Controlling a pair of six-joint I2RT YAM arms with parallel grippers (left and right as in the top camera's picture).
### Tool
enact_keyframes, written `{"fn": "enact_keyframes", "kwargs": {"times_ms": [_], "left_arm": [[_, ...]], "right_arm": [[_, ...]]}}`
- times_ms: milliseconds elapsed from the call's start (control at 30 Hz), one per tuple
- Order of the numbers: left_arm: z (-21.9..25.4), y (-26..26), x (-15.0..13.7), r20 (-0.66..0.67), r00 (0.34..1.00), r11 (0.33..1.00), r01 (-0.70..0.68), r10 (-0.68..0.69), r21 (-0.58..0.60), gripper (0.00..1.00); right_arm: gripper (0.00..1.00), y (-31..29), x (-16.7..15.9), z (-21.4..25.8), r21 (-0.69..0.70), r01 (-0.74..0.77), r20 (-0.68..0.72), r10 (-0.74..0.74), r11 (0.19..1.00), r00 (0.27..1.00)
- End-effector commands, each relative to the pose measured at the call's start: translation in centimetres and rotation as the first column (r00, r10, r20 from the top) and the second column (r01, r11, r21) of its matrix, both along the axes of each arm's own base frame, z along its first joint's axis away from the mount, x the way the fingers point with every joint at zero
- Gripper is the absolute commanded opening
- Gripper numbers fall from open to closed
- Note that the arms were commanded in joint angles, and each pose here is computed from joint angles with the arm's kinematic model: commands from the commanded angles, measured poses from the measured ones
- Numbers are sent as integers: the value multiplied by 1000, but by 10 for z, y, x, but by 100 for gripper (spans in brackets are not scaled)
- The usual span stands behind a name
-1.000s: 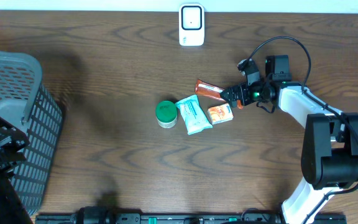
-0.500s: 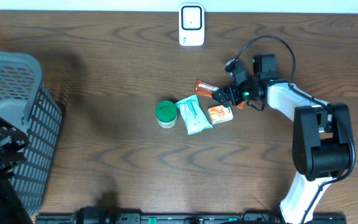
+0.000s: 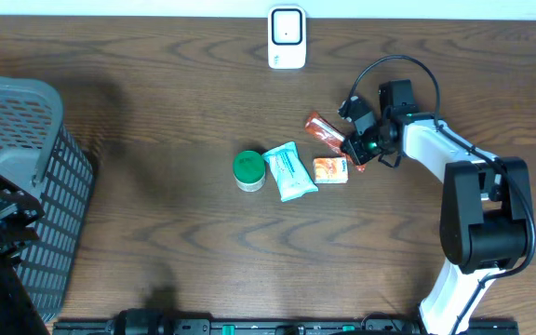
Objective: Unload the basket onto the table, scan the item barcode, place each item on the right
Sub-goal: 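Lift the Top bar with the right gripper and turn it upright, then bring the Top bar's barcode to the white scanner with the right gripper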
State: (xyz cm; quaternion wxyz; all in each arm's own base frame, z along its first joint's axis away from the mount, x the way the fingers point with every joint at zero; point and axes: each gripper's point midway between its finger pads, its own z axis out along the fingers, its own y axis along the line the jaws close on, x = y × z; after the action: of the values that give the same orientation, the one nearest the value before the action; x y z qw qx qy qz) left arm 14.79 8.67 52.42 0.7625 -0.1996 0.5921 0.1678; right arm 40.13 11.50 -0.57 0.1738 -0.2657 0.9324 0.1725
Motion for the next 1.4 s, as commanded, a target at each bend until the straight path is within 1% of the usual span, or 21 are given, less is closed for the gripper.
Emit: {"fn": "enact_keyframes", "kwargs": {"times_ms": [0, 133, 233, 267, 300, 333, 400, 500, 600, 700, 833, 967, 1067, 1133, 1200, 1300, 1367], "left_arm": [[-2, 2, -1, 3, 1000, 1000, -11, 11, -6, 90], [-2, 2, -1, 3, 1000, 1000, -11, 11, -6, 90], [-2, 2, -1, 3, 1000, 1000, -11, 11, -6, 90], [-2, 2, -1, 3, 1000, 1000, -11, 11, -6, 90], [-2, 2, -1, 3, 1000, 1000, -11, 11, -6, 90], [-2, 2, -1, 3, 1000, 1000, -11, 11, -6, 90], [-2, 2, -1, 3, 1000, 1000, -11, 11, -6, 90], [-2, 2, -1, 3, 1000, 1000, -11, 11, -6, 90], [-2, 2, -1, 3, 1000, 1000, -11, 11, -6, 90], [-2, 2, -1, 3, 1000, 1000, -11, 11, -6, 90], [-1, 2, -2, 4, 1000, 1000, -11, 11, -5, 90], [-1, 2, -2, 5, 1000, 1000, -11, 11, -5, 90], [0, 2, -5, 12, 1000, 1000, -11, 11, -5, 90], [0, 1, -6, 14, 1000, 1000, -10, 11, -5, 90], [0, 1, -6, 14, 1000, 1000, -10, 10, -5, 90], [0, 1, -6, 14, 1000, 1000, -10, 10, -5, 90], [0, 1, -6, 14, 1000, 1000, -10, 11, -5, 90]], "right_arm": [[1, -19, -52, -62, -94, 26, -215, -46, 995, 976], [1, 3, -42, -32, 43, 49, -210, -39, 998, 977], [1, 25, -38, 14, 186, 29, -193, 7, 982, 981], [1, 35, -38, 39, 259, 15, -177, 33, 966, 984], [1, 39, -38, 54, 296, 6, -164, 45, 955, 986], [1, 46, -40, 79, 353, -12, -137, 65, 935, 988], [1, 53, -44, 116, 421, -44, -86, 88, 906, 992], [1, 59, -54, 172, 516, -47, -36, 77, 855, 996], [1, 60, -71, 213, 557, -50, -5, 63, 829, 998], [1, 57, -91, 237, 545, -74, 37, 64, 835, 997], [1, 49, -111, 252, 489, -107, 99, 67, 866, 993], [1, 41, -117, 254, 409, -91, 136, 38, 908, 990], [1, 34, -112, 243, 289, -59, 160, 13, 955, 987], [1, 22, -97, 229, 158, 23, 184, -53, 987, 982], [1, 18, -81, 223, 92, 99, 217, -117, 991, 969], [1, 20, -45, 220, -2, 159, 345, -148, 987, 927], [1, 21, -19, 221, -58, 213, 442, -166, 975, 882]]}}
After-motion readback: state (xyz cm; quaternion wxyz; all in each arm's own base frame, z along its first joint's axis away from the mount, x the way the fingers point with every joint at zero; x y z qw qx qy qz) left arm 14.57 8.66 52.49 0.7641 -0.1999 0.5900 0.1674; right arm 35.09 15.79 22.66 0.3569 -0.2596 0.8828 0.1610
